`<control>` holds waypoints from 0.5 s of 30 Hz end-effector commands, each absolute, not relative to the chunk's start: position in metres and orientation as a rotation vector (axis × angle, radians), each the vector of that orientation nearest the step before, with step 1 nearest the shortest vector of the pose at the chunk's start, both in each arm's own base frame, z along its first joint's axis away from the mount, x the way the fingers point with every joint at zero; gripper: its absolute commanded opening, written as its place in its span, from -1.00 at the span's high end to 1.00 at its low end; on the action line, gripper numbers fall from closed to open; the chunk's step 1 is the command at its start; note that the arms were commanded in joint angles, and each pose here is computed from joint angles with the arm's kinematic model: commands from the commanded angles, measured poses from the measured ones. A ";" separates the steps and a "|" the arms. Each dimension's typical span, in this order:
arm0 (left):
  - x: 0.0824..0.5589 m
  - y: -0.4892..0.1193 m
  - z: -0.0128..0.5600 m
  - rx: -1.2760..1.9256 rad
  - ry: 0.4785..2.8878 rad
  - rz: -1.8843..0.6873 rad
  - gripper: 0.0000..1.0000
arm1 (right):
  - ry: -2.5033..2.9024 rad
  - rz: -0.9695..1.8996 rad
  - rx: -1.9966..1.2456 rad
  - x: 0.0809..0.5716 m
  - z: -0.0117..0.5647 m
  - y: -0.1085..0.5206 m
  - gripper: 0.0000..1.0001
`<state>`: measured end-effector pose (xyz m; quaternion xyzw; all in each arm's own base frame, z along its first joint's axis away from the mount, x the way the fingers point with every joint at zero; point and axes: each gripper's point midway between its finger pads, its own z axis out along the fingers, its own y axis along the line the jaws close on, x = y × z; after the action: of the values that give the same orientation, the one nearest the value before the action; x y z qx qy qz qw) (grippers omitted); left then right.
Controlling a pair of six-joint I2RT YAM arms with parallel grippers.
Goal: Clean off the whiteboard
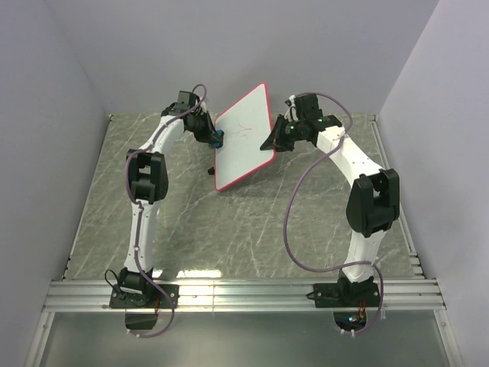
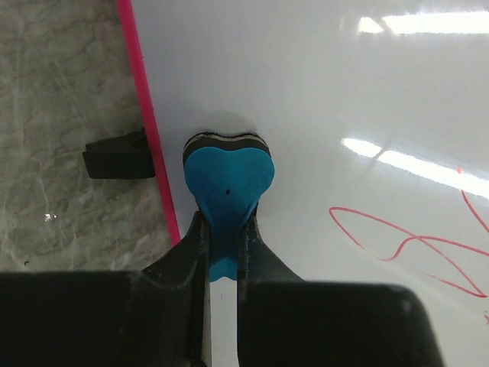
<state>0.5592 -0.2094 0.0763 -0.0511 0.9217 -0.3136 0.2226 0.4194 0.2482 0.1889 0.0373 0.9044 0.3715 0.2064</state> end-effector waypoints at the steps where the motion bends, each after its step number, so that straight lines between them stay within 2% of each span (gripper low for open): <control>1: 0.537 -0.259 0.114 0.135 2.477 -1.027 0.99 | 2.615 0.927 -0.055 0.395 0.158 0.256 1.00; 10: 0.491 -0.332 0.208 0.392 2.267 -1.292 0.99 | 2.630 0.938 -0.037 0.404 0.151 0.261 1.00; 15: 0.476 -0.347 0.222 0.442 2.243 -1.335 0.99 | 2.657 0.925 -0.054 0.398 0.143 0.262 1.00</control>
<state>0.5067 -0.3154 0.1799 0.1113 0.8582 -0.4338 0.2509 0.4212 0.2491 0.1884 0.0399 0.9063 0.3678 0.2041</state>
